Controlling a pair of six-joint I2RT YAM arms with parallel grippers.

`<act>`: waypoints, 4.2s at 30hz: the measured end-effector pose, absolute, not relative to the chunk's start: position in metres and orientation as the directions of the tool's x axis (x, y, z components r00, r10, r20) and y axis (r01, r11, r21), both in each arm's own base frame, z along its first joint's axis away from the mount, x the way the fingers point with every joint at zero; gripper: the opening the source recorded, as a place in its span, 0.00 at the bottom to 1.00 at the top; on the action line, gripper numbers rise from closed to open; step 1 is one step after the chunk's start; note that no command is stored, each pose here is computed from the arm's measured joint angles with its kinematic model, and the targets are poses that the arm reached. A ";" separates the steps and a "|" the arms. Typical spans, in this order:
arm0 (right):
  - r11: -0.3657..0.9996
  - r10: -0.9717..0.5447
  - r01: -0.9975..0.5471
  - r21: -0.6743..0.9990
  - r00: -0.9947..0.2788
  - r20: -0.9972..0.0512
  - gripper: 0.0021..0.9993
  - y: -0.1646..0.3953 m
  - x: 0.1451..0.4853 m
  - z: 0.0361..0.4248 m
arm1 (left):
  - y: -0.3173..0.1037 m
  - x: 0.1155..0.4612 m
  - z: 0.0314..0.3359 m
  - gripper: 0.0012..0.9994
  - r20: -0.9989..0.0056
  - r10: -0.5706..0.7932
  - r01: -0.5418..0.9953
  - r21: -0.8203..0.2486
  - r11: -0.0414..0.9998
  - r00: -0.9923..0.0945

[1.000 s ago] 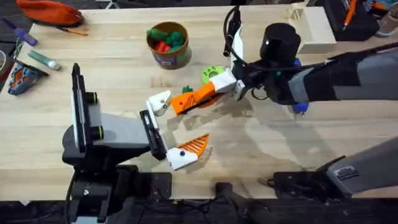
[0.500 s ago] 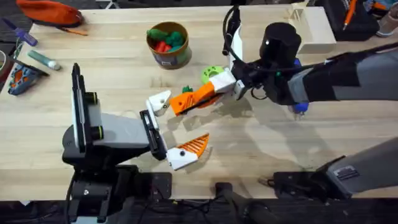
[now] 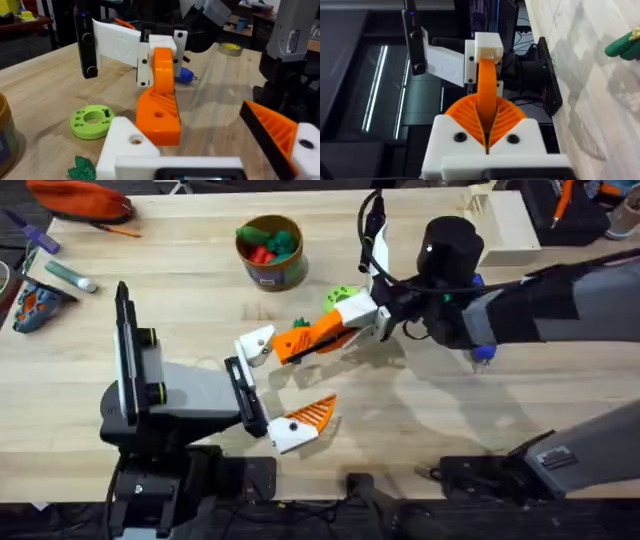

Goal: Pick up the gripper from the table and insert it into the empty holder that is missing its gripper. Then pick up a screw, insert it into the mounting hole, and use the screwdriver to tighten it. Finally, clean up the table by picking up the vegetable and placing it into the bucket.

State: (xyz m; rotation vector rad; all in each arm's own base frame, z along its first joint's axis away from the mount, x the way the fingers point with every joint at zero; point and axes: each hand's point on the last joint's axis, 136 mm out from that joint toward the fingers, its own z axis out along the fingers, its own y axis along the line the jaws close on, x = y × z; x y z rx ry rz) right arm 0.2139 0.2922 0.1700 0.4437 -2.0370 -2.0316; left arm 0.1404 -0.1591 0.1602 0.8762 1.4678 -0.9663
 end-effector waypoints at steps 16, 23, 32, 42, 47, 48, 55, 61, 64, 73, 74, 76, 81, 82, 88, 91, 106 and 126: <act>0.009 -0.354 -0.029 1.000 -0.935 -0.023 0.01 0.298 0.214 0.169 | -0.159 0.140 0.160 0.99 -0.994 0.007 0.916 -0.096 0.390 -0.107; 0.012 -0.355 -0.030 0.999 -0.935 -0.024 0.01 0.303 0.212 0.168 | -0.159 0.140 0.160 0.99 -0.994 0.006 0.916 -0.097 0.390 -0.108; 0.019 -0.322 -0.036 0.999 -0.946 -0.028 0.01 0.308 0.216 0.168 | -0.159 0.141 0.160 0.99 -0.993 0.004 0.914 -0.103 0.393 -0.114; 0.025 -0.307 -0.041 0.999 -0.951 -0.032 0.01 0.316 0.215 0.167 | -0.159 0.141 0.160 0.99 -0.993 0.003 0.914 -0.104 0.393 -0.115; 0.028 -0.299 -0.039 0.999 -0.954 -0.029 0.01 0.318 0.216 0.167 | -0.159 0.141 0.160 0.99 -0.993 0.002 0.913 -0.108 0.394 -0.118; 0.030 -0.297 -0.037 0.999 -0.955 -0.026 0.01 0.318 0.216 0.167 | -0.159 0.141 0.160 0.99 -0.993 0.002 0.913 -0.108 0.393 -0.118; 0.036 -0.289 -0.033 0.999 -0.957 -0.021 0.01 0.324 0.215 0.166 | -0.159 0.141 0.160 0.99 -0.993 0.001 0.912 -0.111 0.394 -0.121; 0.037 -0.285 -0.032 0.999 -0.958 -0.020 0.01 0.325 0.215 0.166 | -0.159 0.141 0.160 0.99 -0.993 0.000 0.912 -0.112 0.394 -0.122; 0.038 -0.282 -0.032 0.999 -0.959 -0.020 0.01 0.326 0.215 0.166 | -0.159 0.141 0.160 0.99 -0.993 0.000 0.912 -0.112 0.395 -0.122; 0.040 -0.277 -0.034 0.999 -0.961 -0.021 0.01 0.329 0.214 0.165 | -0.159 0.142 0.160 0.99 -0.992 -0.001 0.910 -0.115 0.397 -0.125; 0.040 -0.277 -0.033 0.999 -0.961 -0.021 0.01 0.329 0.214 0.165 | -0.159 0.142 0.160 0.99 -0.992 -0.001 0.911 -0.115 0.397 -0.125; 0.040 -0.277 -0.033 0.999 -0.961 -0.021 0.01 0.329 0.214 0.165 | -0.159 0.142 0.160 0.99 -0.992 -0.002 0.910 -0.117 0.397 -0.126; 0.042 -0.281 -0.027 0.999 -0.960 -0.014 0.01 0.330 0.212 0.165 | -0.159 0.142 0.160 0.99 -0.992 -0.002 0.910 -0.118 0.397 -0.127; 0.043 -0.280 -0.025 0.999 -0.960 -0.012 0.01 0.330 0.212 0.166 | -0.159 0.142 0.160 0.99 -0.992 -0.002 0.910 -0.118 0.397 -0.128; 0.044 -0.280 -0.021 0.999 -0.960 -0.008 0.01 0.331 0.212 0.166 | -0.159 0.142 0.160 0.99 -0.992 -0.002 0.910 -0.118 0.397 -0.127; 0.041 -0.281 -0.026 0.999 -0.960 -0.014 0.01 0.332 0.214 0.168 | -0.158 0.143 0.160 0.99 -0.992 -0.002 0.908 -0.116 0.403 -0.125; 0.057 -0.283 -0.001 0.998 -0.959 0.015 0.01 0.334 0.215 0.167 | -0.157 0.144 0.160 0.99 -0.992 -0.003 0.903 -0.115 0.413 -0.125; 0.036 -0.306 -0.047 0.998 -0.951 -0.034 0.01 0.334 0.217 0.170 | -0.157 0.145 0.160 0.99 -0.992 -0.001 0.904 -0.112 0.414 -0.122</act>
